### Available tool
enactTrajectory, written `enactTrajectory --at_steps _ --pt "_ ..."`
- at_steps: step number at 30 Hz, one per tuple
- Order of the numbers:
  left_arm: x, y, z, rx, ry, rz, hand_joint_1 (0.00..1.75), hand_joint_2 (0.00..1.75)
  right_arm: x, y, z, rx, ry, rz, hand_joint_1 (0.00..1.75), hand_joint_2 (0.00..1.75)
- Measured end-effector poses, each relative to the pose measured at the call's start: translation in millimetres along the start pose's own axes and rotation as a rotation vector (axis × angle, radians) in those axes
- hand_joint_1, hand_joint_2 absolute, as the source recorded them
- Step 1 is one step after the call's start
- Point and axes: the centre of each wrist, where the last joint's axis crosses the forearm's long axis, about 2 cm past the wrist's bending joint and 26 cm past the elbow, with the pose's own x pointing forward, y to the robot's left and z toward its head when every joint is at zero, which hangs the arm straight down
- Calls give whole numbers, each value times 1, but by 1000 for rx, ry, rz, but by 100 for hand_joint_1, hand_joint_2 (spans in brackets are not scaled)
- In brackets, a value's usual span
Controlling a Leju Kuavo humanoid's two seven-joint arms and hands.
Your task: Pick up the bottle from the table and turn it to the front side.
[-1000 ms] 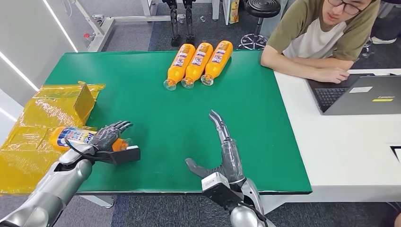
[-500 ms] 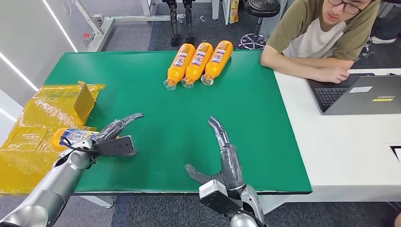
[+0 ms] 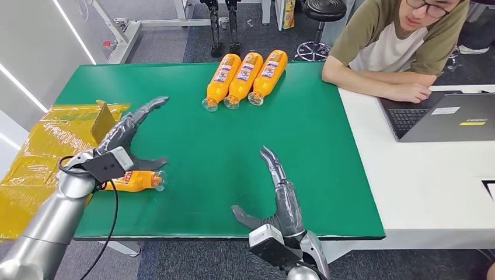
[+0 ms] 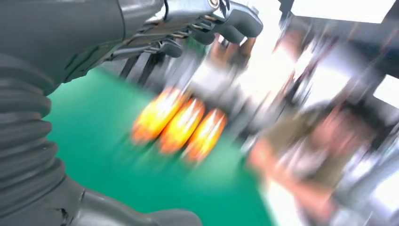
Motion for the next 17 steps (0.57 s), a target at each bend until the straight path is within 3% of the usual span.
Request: enactTrajectory --at_steps 3,5,11,17 --pt "54 -42 -34 398 -106 -156 0 175 5 -2 9 -148 -34 -38 0 175" --pt "76 -75 -43 526 -153 -79 0 175 7 -3 11 -216 -38 -61 0 175" --pt "135 -143 -54 717 -215 206 0 175 12 -1 11 -286 -45 -109 0 175" --pt "167 -164 -53 809 -251 360 0 175 18 4 6 -333 -96 -156 0 175"
